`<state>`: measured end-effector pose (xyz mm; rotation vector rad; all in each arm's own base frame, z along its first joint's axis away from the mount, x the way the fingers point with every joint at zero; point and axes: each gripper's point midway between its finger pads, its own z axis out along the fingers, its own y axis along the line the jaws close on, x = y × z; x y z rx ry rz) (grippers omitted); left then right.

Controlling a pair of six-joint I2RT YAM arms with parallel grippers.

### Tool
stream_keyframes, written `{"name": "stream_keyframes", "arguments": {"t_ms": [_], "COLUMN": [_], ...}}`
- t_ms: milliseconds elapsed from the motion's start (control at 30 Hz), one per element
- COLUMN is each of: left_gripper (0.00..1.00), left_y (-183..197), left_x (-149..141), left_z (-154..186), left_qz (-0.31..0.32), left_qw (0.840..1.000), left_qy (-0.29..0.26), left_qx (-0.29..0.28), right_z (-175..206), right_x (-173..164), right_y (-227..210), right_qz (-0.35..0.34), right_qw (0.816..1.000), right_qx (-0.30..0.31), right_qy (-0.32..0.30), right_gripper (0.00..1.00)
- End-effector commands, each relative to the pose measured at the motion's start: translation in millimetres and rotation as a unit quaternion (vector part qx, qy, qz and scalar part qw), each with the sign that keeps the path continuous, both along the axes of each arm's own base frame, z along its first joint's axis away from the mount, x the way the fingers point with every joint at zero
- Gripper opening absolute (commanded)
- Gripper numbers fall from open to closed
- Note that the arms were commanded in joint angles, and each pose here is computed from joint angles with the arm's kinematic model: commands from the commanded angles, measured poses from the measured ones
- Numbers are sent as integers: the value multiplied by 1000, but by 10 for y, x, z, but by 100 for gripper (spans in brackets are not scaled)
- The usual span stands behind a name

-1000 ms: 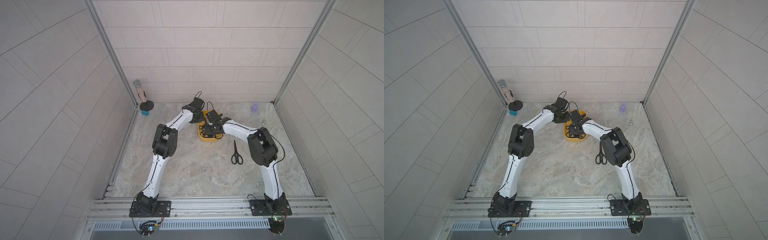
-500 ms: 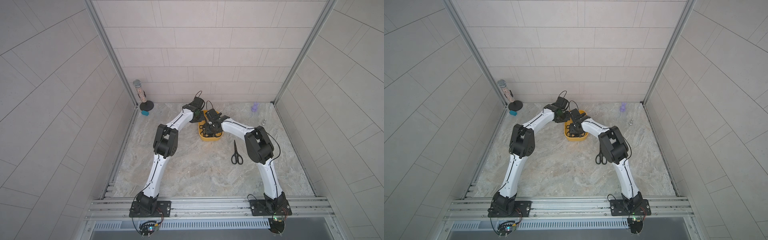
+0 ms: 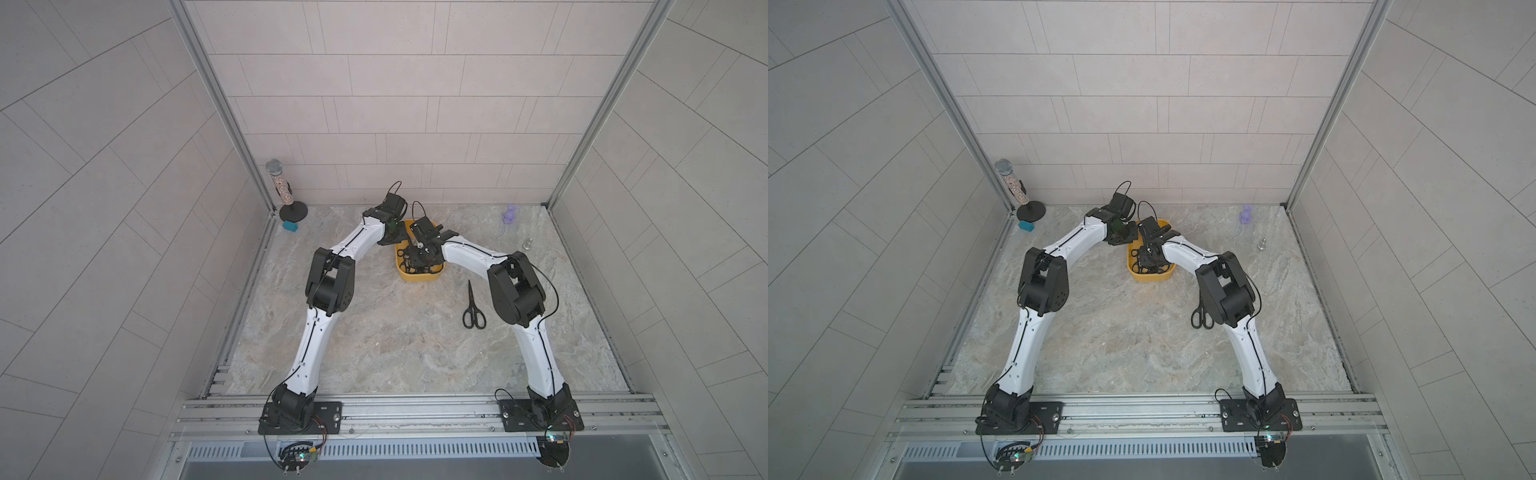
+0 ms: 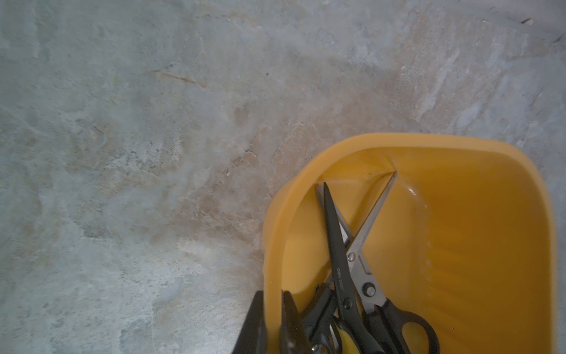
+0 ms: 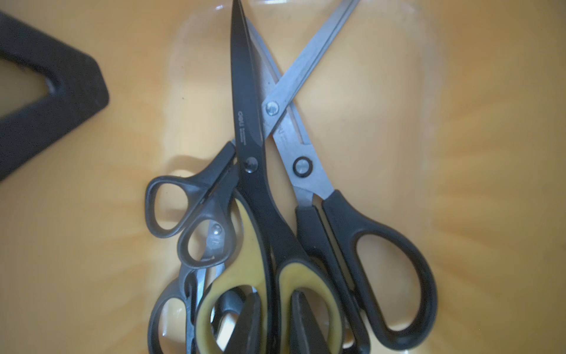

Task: Take the scissors out of the storage box
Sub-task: Pick up the scissors from the storage box.

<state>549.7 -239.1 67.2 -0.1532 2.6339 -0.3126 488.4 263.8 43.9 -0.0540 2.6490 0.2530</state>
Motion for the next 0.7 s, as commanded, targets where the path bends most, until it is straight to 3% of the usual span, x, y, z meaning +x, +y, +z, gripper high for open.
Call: {"name": "stream_keyframes", "arguments": {"t_ms": [0,167,667], "left_gripper": [0,0,0], "left_y": [23,47,89], "left_x": [75,91,178], "left_z": [76,58,20], "left_qz": [8,16,25], "left_qw": [1000,1000,1000], "left_qy": [-9,-8,-12], "left_qx": [-4,-5,-8], "right_z": [-80,182,661], "right_x": [-29,39,84], "right_y": [-41,-50,-88], "right_qz": [-7,-14,-26], "right_qw": [1000,1000,998], "right_qx": [-8,1,25], "right_qy": [15,-12,-52], "right_gripper": [4,0,0]}}
